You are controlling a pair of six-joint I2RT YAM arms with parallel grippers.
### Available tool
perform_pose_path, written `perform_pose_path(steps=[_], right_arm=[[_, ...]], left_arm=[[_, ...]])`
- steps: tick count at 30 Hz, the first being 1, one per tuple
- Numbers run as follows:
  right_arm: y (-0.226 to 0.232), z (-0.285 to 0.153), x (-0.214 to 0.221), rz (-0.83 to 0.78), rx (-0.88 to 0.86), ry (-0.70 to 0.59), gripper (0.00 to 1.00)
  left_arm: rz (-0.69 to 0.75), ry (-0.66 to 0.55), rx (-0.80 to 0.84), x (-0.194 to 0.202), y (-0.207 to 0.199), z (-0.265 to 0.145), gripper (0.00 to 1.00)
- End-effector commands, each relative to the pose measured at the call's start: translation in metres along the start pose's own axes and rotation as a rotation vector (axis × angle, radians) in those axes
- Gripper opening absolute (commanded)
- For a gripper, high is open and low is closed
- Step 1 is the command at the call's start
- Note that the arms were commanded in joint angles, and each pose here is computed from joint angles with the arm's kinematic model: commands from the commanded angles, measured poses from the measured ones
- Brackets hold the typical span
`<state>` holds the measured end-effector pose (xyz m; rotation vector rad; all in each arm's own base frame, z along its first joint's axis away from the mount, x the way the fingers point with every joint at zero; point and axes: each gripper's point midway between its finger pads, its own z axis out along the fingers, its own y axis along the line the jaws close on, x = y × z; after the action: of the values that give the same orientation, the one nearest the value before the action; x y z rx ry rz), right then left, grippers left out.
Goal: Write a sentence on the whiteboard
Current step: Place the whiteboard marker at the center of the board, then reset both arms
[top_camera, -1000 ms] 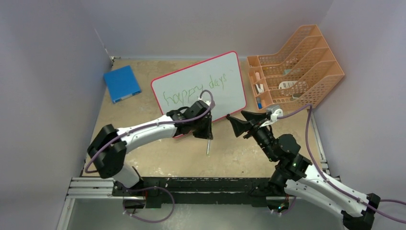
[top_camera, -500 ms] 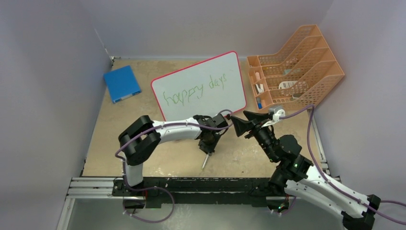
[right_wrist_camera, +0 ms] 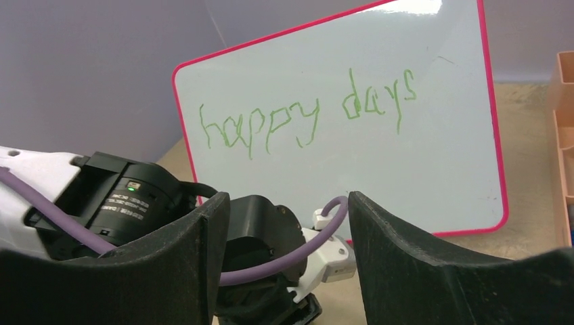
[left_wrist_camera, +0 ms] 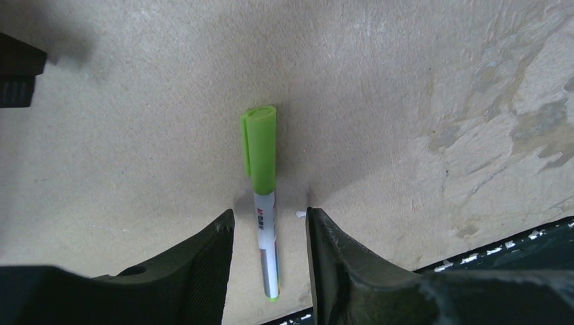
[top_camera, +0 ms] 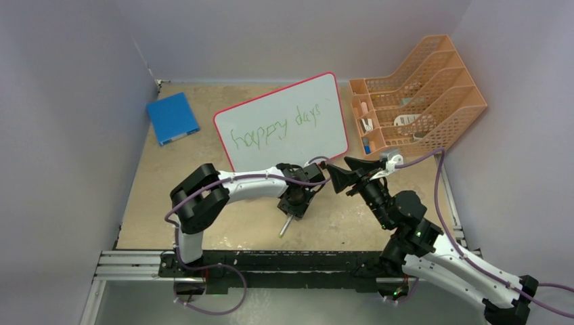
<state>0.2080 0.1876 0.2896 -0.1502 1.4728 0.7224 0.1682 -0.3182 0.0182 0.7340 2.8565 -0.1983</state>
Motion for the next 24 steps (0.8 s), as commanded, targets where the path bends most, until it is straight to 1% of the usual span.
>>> perform_pose_path(steps=[1, 5, 8, 11, 13, 15, 17, 18, 22, 24], right_arm=[[0.002, -0.001, -0.031, 0.031, 0.016, -0.074, 0.66], [0.001, -0.002, -0.036, 0.029, 0.027, -0.071, 0.68], [-0.002, -0.004, -0.041, 0.024, 0.046, -0.074, 0.73], [-0.008, -0.007, -0.050, 0.020, 0.082, -0.093, 0.77], [-0.012, -0.010, -0.055, 0.013, 0.104, -0.100, 0.78], [-0.016, -0.012, -0.061, 0.008, 0.129, -0.111, 0.80], [-0.020, -0.015, -0.068, 0.011, 0.152, -0.124, 0.80], [-0.021, -0.017, -0.072, 0.010, 0.161, -0.132, 0.81], [-0.029, -0.024, -0.086, 0.007, 0.206, -0.152, 0.82], [-0.034, -0.028, -0.091, -0.008, 0.235, -0.154, 0.84]], left_arm=[[-0.001, -0.159, 0.026, -0.032, -0.007, -0.046, 0.42], [-0.023, -0.299, 0.060, -0.052, -0.008, -0.085, 0.46], [-0.047, -0.420, 0.083, -0.063, -0.001, -0.118, 0.52], [-0.100, -0.546, 0.099, -0.071, 0.016, -0.157, 0.60], [-0.153, -0.613, 0.102, -0.075, 0.037, -0.178, 0.64], [-0.208, -0.665, 0.106, -0.075, 0.062, -0.194, 0.66], [-0.250, -0.724, 0.077, -0.070, 0.088, -0.206, 0.70], [-0.268, -0.755, 0.057, -0.066, 0.099, -0.213, 0.73], [-0.342, -0.855, -0.063, -0.044, 0.136, -0.238, 0.91], [-0.387, -0.909, -0.119, -0.031, 0.154, -0.252, 0.96]])
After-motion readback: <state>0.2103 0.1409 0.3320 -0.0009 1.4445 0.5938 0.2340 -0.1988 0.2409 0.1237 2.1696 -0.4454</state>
